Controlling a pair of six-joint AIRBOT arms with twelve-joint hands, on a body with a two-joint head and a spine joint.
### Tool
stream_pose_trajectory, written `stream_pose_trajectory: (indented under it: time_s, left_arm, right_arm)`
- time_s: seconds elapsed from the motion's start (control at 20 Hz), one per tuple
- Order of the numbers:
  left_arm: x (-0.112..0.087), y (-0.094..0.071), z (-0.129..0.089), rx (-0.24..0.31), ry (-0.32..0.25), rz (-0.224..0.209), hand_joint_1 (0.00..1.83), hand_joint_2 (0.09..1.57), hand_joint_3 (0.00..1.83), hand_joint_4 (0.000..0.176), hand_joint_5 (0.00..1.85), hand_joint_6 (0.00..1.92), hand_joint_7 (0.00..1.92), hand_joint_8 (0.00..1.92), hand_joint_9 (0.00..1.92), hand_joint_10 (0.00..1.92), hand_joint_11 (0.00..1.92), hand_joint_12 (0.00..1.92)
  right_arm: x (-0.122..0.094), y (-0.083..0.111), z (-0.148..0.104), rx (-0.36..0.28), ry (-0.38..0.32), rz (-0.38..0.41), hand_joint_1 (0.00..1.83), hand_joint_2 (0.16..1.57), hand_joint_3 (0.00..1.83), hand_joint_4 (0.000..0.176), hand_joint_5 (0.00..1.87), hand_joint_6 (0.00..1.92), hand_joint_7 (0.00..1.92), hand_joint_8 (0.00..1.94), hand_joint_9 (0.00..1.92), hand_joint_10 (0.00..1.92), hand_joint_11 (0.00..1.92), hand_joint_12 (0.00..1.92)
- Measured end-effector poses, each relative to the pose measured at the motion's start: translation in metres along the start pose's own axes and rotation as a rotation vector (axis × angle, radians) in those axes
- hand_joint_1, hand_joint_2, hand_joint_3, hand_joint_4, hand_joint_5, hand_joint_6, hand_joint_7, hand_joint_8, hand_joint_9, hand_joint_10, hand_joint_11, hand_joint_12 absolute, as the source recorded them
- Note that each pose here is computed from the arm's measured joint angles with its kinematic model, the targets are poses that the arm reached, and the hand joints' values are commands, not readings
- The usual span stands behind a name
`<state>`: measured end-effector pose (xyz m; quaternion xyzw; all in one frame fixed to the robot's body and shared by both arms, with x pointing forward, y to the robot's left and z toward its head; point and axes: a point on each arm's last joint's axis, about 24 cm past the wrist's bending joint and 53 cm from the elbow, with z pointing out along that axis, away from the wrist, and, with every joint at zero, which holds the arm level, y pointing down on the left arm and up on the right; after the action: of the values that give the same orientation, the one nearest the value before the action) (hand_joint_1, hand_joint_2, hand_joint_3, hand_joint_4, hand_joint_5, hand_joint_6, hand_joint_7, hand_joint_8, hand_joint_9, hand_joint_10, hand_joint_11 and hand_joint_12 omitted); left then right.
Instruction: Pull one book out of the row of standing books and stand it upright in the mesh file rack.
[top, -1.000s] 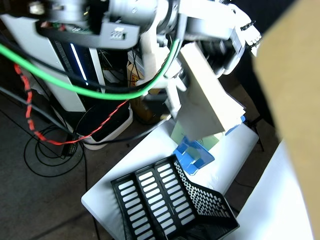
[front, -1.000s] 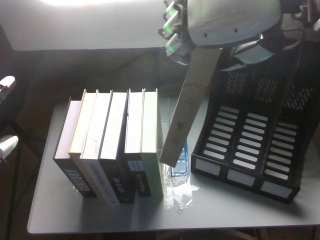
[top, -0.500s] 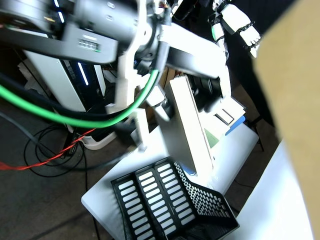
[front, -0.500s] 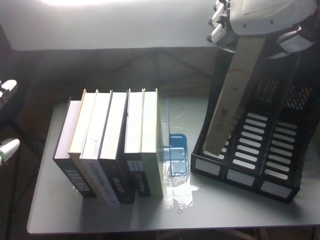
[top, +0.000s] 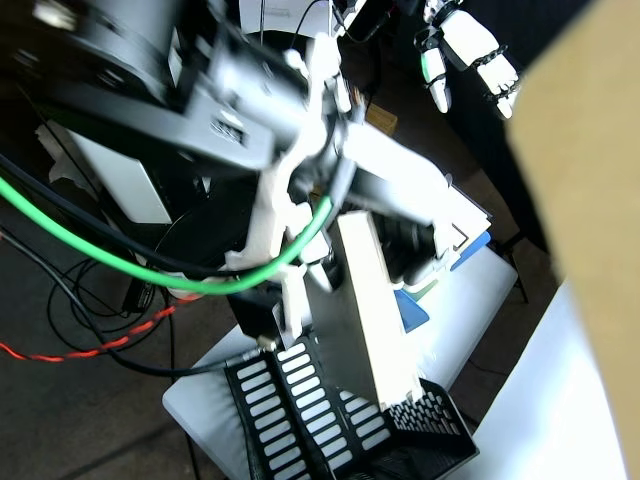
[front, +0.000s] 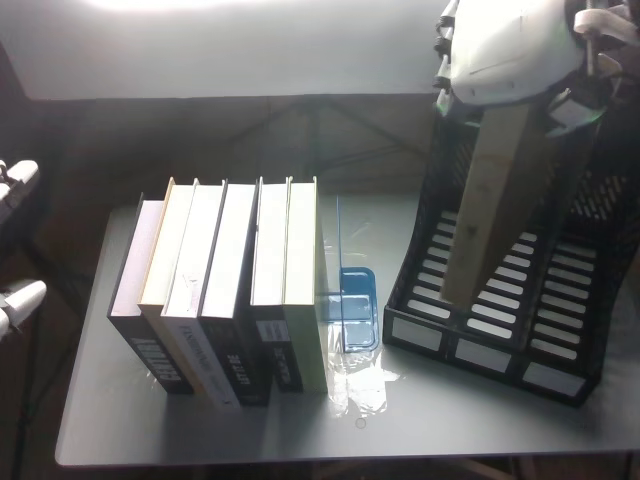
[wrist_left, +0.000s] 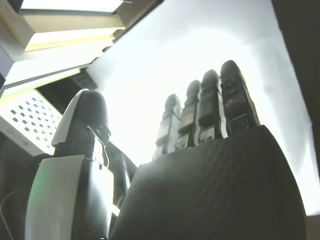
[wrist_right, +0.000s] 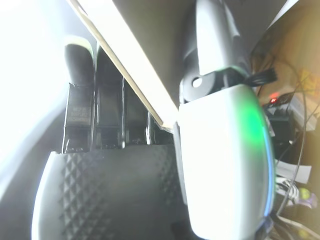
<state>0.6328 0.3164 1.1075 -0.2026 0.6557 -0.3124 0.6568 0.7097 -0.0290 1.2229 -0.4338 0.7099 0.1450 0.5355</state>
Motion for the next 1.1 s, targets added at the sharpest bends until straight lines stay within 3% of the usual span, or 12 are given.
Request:
stream_pose_trajectory:
  time_s: [0.1, 0.2, 0.3, 0.35, 0.5, 0.55, 0.65, 0.8, 0.85, 0.95, 1.05, 1.1]
  left_arm:
    - [0.005, 0.001, 0.000, -0.005, 0.015, -0.004, 0.58, 1.37, 0.00, 0.078, 0.00, 0.00, 0.00, 0.00, 0.00, 0.00, 0.00, 0.00]
    - [0.005, 0.002, 0.000, -0.006, 0.014, -0.004, 0.57, 1.37, 0.00, 0.087, 0.00, 0.00, 0.00, 0.00, 0.00, 0.00, 0.00, 0.00]
    - [0.007, 0.002, 0.000, -0.004, 0.018, -0.007, 0.59, 1.36, 0.00, 0.084, 0.00, 0.00, 0.00, 0.00, 0.00, 0.00, 0.00, 0.00]
    - [0.008, 0.003, 0.000, -0.006, 0.021, -0.012, 0.57, 1.36, 0.00, 0.087, 0.00, 0.00, 0.00, 0.00, 0.00, 0.00, 0.00, 0.00]
    - [0.010, 0.004, 0.000, -0.007, 0.024, -0.014, 0.55, 1.37, 0.00, 0.091, 0.00, 0.00, 0.00, 0.00, 0.00, 0.00, 0.00, 0.00]
    - [0.010, 0.004, 0.001, -0.006, 0.024, -0.015, 0.56, 1.37, 0.00, 0.083, 0.00, 0.00, 0.00, 0.00, 0.00, 0.00, 0.00, 0.00]
    - [0.012, 0.005, 0.001, -0.003, 0.028, -0.017, 0.57, 1.36, 0.00, 0.080, 0.00, 0.00, 0.00, 0.00, 0.00, 0.00, 0.00, 0.00]
    - [0.013, 0.004, 0.004, 0.005, 0.025, -0.023, 0.59, 1.35, 0.00, 0.068, 0.00, 0.00, 0.00, 0.00, 0.00, 0.00, 0.00, 0.00]
    - [0.015, 0.004, 0.004, 0.003, 0.027, -0.029, 0.57, 1.36, 0.00, 0.071, 0.00, 0.00, 0.00, 0.00, 0.00, 0.00, 0.00, 0.00]
    - [0.019, 0.002, 0.004, 0.014, 0.039, -0.033, 0.56, 1.36, 0.00, 0.075, 0.00, 0.00, 0.00, 0.00, 0.00, 0.00, 0.00, 0.00]
    - [0.021, 0.000, 0.005, 0.018, 0.041, -0.037, 0.54, 1.37, 0.00, 0.088, 0.00, 0.00, 0.00, 0.00, 0.00, 0.00, 0.00, 0.00]
    - [0.022, 0.000, 0.005, 0.021, 0.043, -0.037, 0.51, 1.37, 0.01, 0.081, 0.00, 0.00, 0.00, 0.00, 0.00, 0.00, 0.00, 0.00]
  right_arm:
    - [0.010, -0.012, 0.007, 0.038, 0.026, 0.001, 1.34, 1.22, 0.00, 0.000, 0.80, 1.16, 0.76, 1.38, 0.69, 1.57, 0.57, 1.72]
    - [0.016, -0.018, 0.016, 0.063, 0.041, 0.000, 1.34, 1.23, 0.00, 0.000, 0.79, 1.17, 0.72, 1.45, 0.67, 1.60, 0.58, 1.76]
    - [0.021, -0.021, 0.028, 0.069, 0.055, 0.005, 1.33, 1.24, 0.00, 0.000, 0.77, 1.15, 0.69, 1.51, 0.65, 1.63, 0.54, 1.76]
    - [0.020, -0.021, 0.035, 0.069, 0.056, 0.006, 1.35, 1.22, 0.00, 0.000, 0.80, 1.06, 0.76, 1.44, 0.71, 1.57, 0.61, 1.73]
    - [0.013, -0.024, 0.050, 0.083, 0.042, 0.008, 1.33, 1.25, 0.00, 0.000, 0.74, 1.18, 0.73, 1.48, 0.61, 1.65, 0.46, 1.79]
    - [0.012, -0.026, 0.054, 0.088, 0.040, 0.010, 1.32, 1.27, 0.00, 0.000, 0.72, 1.25, 0.72, 1.51, 0.56, 1.69, 0.39, 1.77]
    - [0.013, -0.036, 0.062, 0.115, 0.038, 0.021, 1.32, 1.27, 0.00, 0.000, 0.73, 1.19, 0.69, 1.53, 0.55, 1.74, 0.41, 1.82]
    - [0.029, -0.053, 0.069, 0.161, 0.049, 0.057, 1.33, 1.26, 0.00, 0.000, 0.74, 1.20, 0.72, 1.49, 0.58, 1.69, 0.37, 1.77]
    - [0.042, -0.057, 0.073, 0.174, 0.066, 0.070, 1.32, 1.27, 0.00, 0.000, 0.73, 1.24, 0.68, 1.52, 0.55, 1.71, 0.30, 1.77]
    - [0.059, -0.060, 0.078, 0.179, 0.109, 0.098, 1.34, 1.24, 0.00, 0.000, 0.77, 1.10, 0.73, 1.48, 0.63, 1.63, 0.38, 1.66]
    - [0.058, -0.068, 0.079, 0.198, 0.101, 0.112, 1.34, 1.24, 0.00, 0.000, 0.76, 1.07, 0.73, 1.49, 0.63, 1.65, 0.42, 1.66]
    - [0.055, -0.072, 0.079, 0.211, 0.089, 0.115, 1.33, 1.26, 0.00, 0.000, 0.73, 1.10, 0.72, 1.51, 0.60, 1.69, 0.41, 1.66]
